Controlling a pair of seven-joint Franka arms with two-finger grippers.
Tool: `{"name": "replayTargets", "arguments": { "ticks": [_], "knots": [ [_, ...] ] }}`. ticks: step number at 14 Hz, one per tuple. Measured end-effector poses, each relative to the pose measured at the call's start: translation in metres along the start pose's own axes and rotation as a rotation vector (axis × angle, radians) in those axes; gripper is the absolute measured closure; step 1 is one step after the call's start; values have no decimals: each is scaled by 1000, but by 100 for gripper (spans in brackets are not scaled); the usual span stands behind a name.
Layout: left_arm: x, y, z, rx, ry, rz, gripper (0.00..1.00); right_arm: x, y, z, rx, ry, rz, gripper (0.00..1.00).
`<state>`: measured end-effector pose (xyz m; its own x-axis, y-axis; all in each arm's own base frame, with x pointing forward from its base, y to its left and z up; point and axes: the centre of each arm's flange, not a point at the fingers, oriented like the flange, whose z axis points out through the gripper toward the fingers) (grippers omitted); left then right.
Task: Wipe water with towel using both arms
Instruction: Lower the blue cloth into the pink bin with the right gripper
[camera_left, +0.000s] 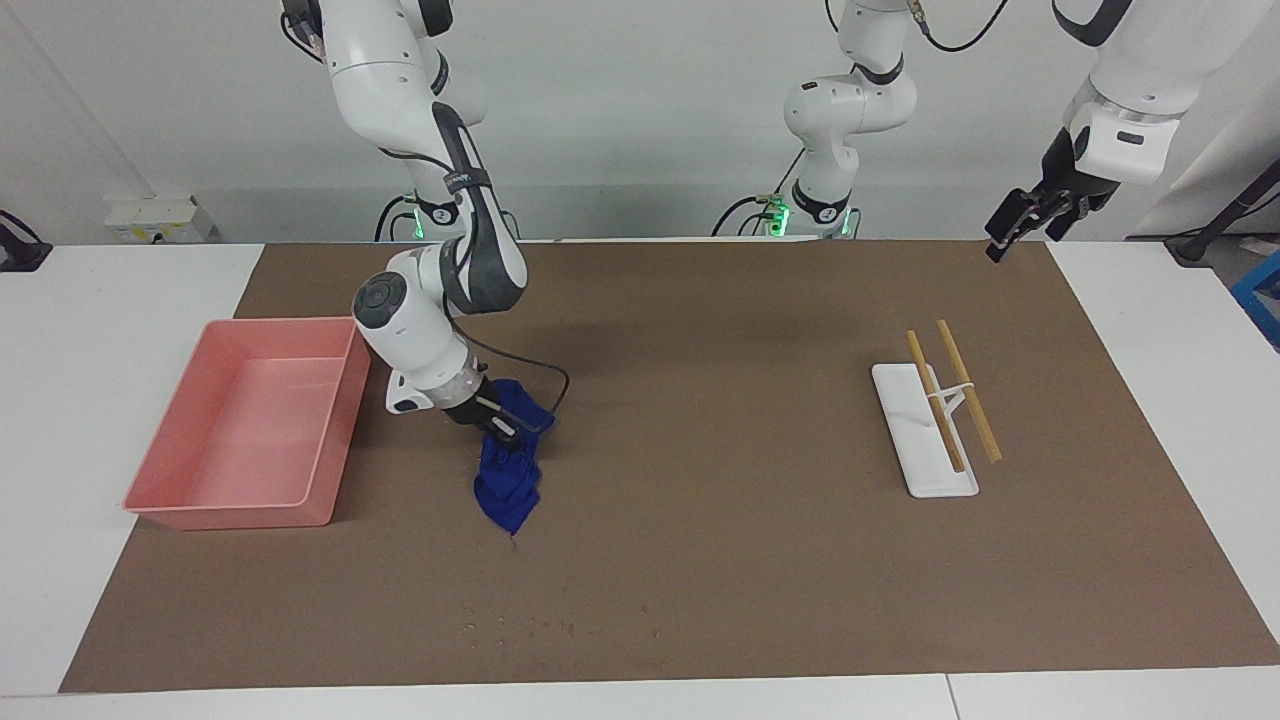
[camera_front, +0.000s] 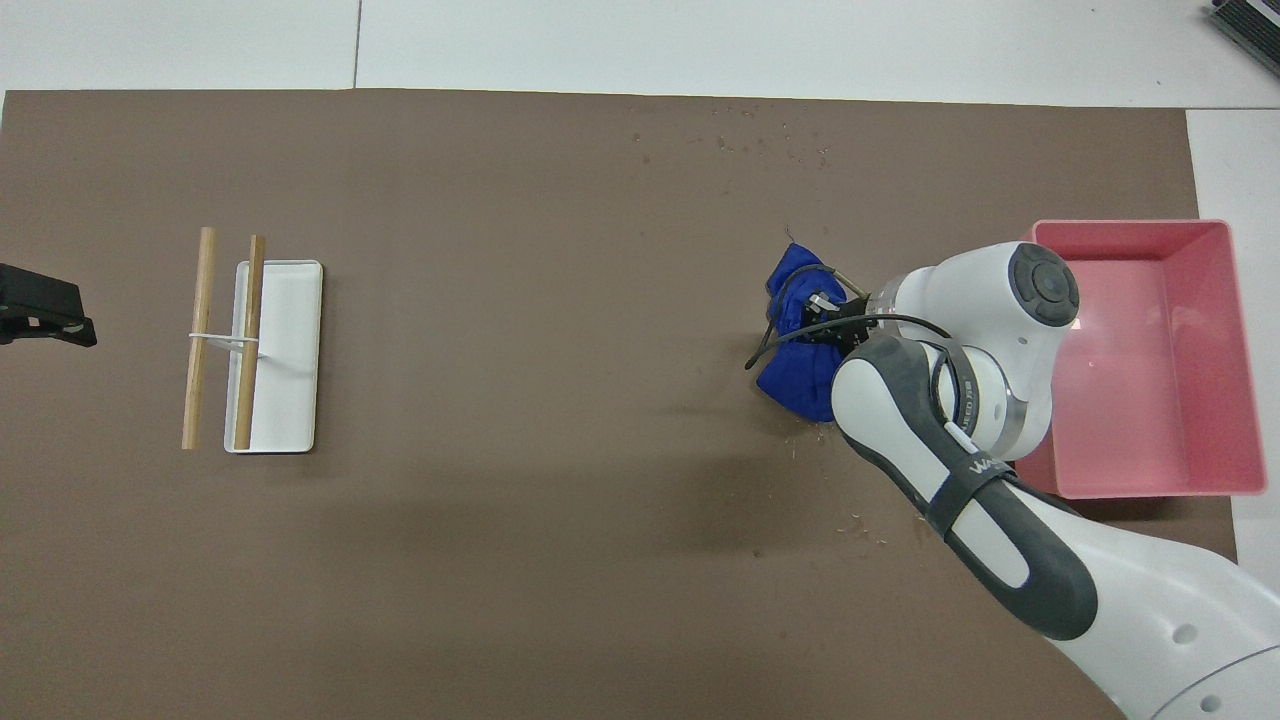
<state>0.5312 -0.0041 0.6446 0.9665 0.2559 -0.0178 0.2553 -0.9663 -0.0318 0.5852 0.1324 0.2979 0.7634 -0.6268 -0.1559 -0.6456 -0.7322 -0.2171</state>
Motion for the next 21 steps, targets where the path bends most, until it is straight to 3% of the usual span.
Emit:
{"name": "replayTargets", "arguments": {
  "ticks": [5, 10, 13, 16, 21],
  "knots": [
    [0, 3, -1, -3, 4, 30, 0, -22, 49, -7, -134, -186, 3, 83],
    [-4, 12, 2, 2, -8, 113, 0, -40, 95, -12, -193, -275, 16, 83],
    [-3, 9, 3, 2, -11, 133, 0, -53, 104, -21, -214, -276, -9, 83],
    [-3, 9, 4, 2, -11, 142, 0, -56, 99, -49, -206, -218, -51, 83],
    [-4, 10, 4, 1, -12, 208, 0, -54, 82, -166, -139, -134, -89, 83]
  ]
}}
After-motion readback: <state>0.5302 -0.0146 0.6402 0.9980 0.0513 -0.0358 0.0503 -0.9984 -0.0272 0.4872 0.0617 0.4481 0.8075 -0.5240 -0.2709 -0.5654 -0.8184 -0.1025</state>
